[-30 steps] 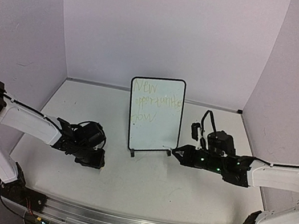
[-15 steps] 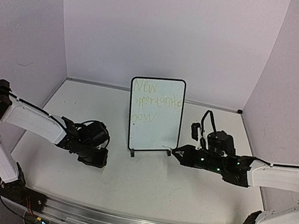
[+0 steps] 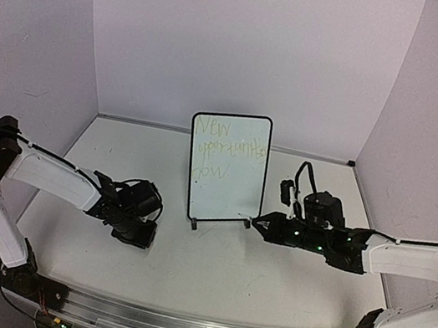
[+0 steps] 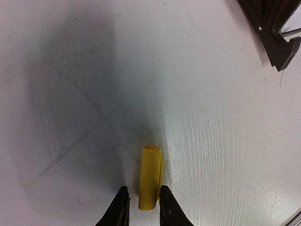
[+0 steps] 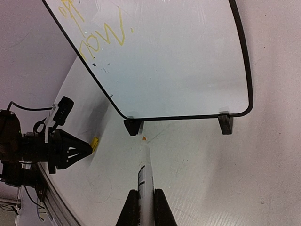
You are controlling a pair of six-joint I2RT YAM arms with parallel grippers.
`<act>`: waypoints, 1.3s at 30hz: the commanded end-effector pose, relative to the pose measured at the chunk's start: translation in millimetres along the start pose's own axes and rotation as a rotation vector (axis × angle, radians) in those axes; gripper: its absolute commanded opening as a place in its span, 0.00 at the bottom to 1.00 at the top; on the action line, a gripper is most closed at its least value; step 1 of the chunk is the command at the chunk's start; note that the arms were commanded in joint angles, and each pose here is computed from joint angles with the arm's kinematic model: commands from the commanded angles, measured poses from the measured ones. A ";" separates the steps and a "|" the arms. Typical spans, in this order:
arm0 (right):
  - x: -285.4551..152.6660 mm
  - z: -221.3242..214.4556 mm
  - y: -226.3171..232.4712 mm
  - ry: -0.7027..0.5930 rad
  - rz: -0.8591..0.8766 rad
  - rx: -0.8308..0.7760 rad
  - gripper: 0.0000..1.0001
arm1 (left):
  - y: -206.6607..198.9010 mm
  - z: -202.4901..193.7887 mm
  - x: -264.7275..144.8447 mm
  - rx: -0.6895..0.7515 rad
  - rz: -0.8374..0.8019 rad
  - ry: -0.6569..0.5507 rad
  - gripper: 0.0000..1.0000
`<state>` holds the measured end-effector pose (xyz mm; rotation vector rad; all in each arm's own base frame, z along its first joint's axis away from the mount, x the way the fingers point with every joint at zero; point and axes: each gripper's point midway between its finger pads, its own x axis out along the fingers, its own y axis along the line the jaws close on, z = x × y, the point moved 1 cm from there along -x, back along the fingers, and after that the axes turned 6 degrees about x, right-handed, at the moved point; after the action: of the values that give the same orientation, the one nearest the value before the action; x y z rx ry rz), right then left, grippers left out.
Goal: Write a sentence on the whiteboard
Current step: Pick up the pen cap from the center of the board.
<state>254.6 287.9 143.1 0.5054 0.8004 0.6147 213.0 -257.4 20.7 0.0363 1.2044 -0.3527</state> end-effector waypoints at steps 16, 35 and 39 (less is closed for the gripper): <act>-1.7 9.6 7.3 -0.040 0.012 0.005 0.00 | -5.4 2.6 3.5 0.039 0.017 0.021 0.14; -31.3 23.1 2.8 -0.093 -0.054 -0.001 0.00 | 0.9 10.0 -16.8 0.055 0.030 -0.038 0.04; -38.2 26.7 5.5 -0.080 -0.065 -0.042 0.00 | -2.9 20.3 -35.0 0.082 0.016 -0.073 0.03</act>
<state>251.6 264.9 163.6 0.5064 0.7549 0.5431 214.5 -255.0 29.6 0.0921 1.1886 -0.3520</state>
